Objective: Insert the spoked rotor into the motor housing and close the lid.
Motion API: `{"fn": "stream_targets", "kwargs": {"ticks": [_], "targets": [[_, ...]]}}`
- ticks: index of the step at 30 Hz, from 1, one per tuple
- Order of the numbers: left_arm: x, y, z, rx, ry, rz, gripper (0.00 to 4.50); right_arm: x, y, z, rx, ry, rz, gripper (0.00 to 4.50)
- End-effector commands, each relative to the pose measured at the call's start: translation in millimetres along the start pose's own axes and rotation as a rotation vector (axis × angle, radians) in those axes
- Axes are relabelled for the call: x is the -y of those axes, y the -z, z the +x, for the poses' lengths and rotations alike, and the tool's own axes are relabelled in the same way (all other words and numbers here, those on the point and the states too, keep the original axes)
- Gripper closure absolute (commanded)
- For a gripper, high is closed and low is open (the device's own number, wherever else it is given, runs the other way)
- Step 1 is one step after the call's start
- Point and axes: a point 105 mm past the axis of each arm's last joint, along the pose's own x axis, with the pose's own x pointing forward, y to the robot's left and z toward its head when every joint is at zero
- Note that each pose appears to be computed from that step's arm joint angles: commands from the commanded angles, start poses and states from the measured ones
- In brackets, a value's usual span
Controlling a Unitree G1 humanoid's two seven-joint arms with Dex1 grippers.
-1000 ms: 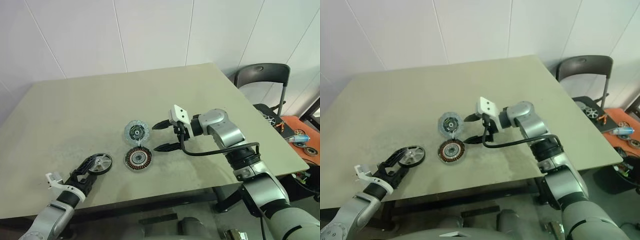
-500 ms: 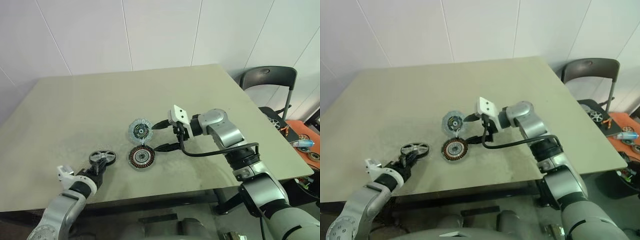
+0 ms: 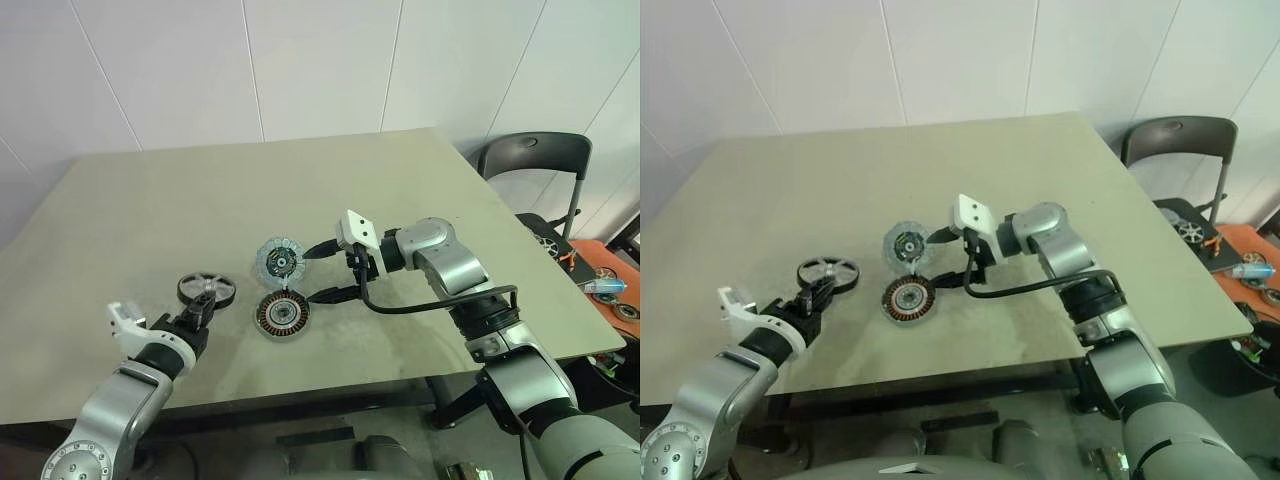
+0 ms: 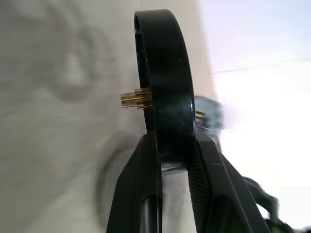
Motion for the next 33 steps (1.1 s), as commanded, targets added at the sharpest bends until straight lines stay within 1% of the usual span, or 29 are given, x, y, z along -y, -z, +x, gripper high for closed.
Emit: {"fn": "stream_targets", "kwargs": {"ticks": [1, 4, 9, 13, 17, 21, 24, 28, 33], "targets": [[24.6, 17.3, -2.8, -0.108, 0.140, 0.051, 4.09, 2.7, -11.0, 0.2, 0.018, 0.005, -0.040, 0.00], [21.3, 24.2, 0.0, -0.173, 0.164, 0.071, 4.09, 3.5, -11.2, -0.8, 0.017, 0.009, -0.041, 0.00], [12.8, 21.6, 5.3, -0.210, 0.199, 0.057, 4.09, 8.0, -7.6, -8.3, -0.004, 0.035, -0.043, 0.00], [-2.5, 22.0, 3.3, -0.269, 0.250, 0.012, 4.09, 15.6, -1.9, -19.5, -0.036, 0.071, -0.048, 0.00], [-8.3, 21.0, 5.8, -0.301, 0.321, -0.055, 4.09, 20.2, -1.9, -22.2, -0.043, 0.086, -0.058, 0.00], [-17.2, 34.2, 11.7, -0.397, 0.291, -0.068, 4.09, 20.7, -2.7, -21.7, -0.040, 0.085, -0.061, 0.00], [-13.6, 41.5, 12.2, -0.437, 0.314, -0.071, 4.09, 19.4, -2.1, -21.0, -0.039, 0.082, -0.061, 0.00], [-14.4, 48.0, 13.2, -0.466, 0.308, -0.074, 4.09, 17.4, -1.4, -20.1, -0.037, 0.077, -0.058, 0.00], [-18.5, 49.3, 17.1, -0.474, 0.288, -0.074, 4.09, 16.4, -1.7, -19.0, -0.034, 0.072, -0.057, 0.00]]}}
